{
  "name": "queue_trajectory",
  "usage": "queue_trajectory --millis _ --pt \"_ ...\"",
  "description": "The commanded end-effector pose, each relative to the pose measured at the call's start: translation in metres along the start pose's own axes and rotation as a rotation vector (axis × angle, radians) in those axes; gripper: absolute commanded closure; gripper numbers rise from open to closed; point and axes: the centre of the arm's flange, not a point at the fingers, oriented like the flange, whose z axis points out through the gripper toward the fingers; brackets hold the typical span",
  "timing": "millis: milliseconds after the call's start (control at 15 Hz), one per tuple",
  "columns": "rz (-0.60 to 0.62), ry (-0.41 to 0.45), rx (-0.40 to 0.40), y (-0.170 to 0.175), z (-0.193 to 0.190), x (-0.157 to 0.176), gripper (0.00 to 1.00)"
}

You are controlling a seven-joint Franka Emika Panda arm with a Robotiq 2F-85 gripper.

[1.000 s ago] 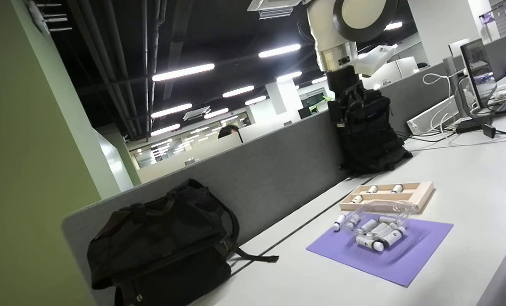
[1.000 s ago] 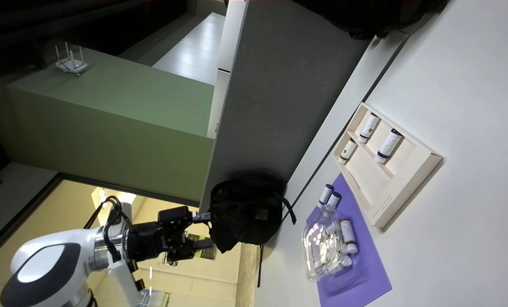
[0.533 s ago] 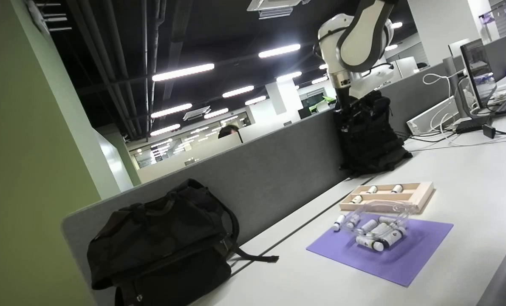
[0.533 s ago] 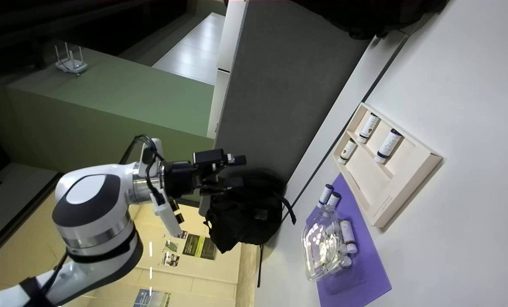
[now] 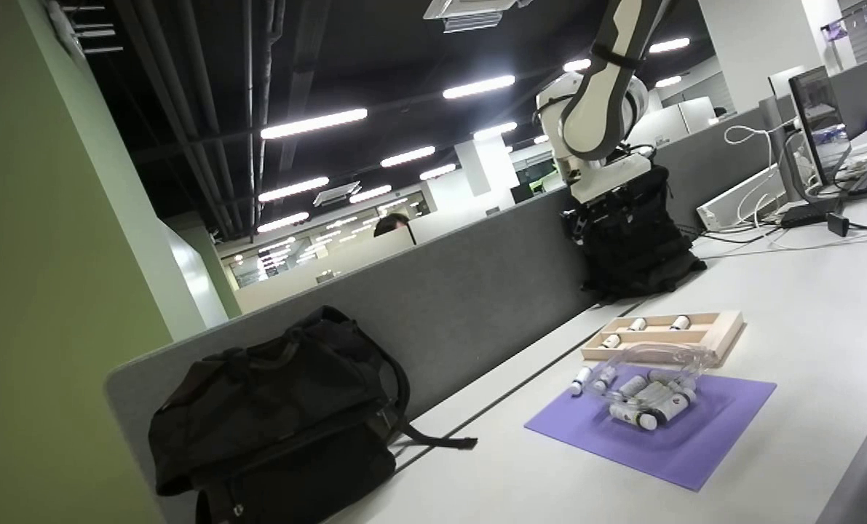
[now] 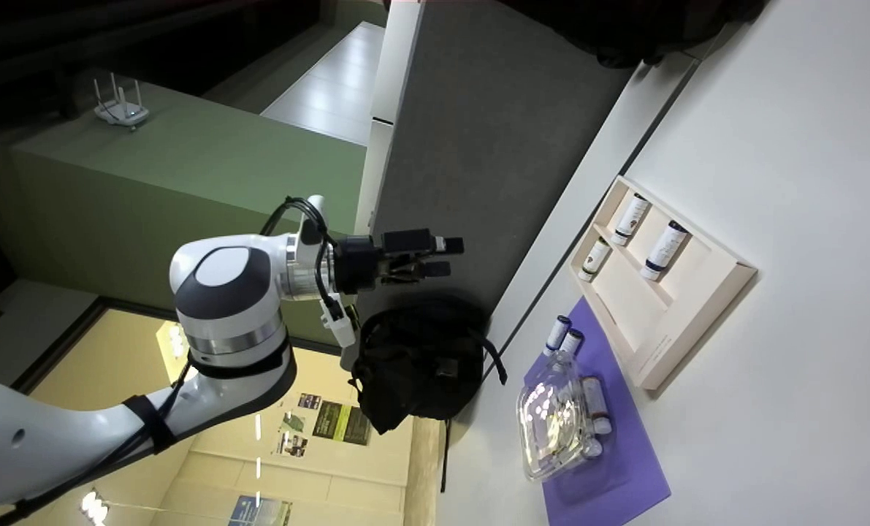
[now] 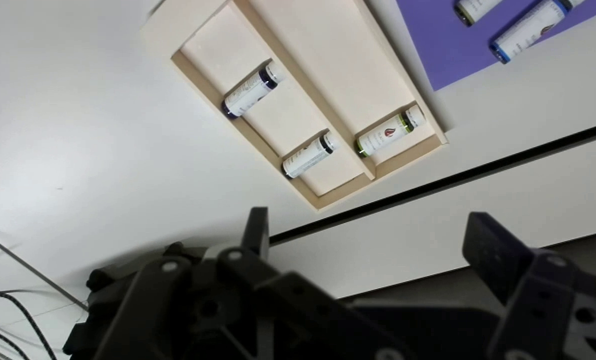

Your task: Pick up two bottles from the table and place them on the tray

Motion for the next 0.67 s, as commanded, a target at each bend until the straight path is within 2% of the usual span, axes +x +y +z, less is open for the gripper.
queue_trajectory --millis 0,400,533,600 --pt "0.004 -0.001 0.000 -0.002 0.000 0.000 0.00" --pt "0.012 -0.001 -0.003 -0.001 -0.001 0.003 0.00" --pt "0.126 -0.003 0.049 -0.022 0.004 0.030 0.00" --pt "0.187 -0.044 0.076 -0.037 0.007 0.043 0.00"
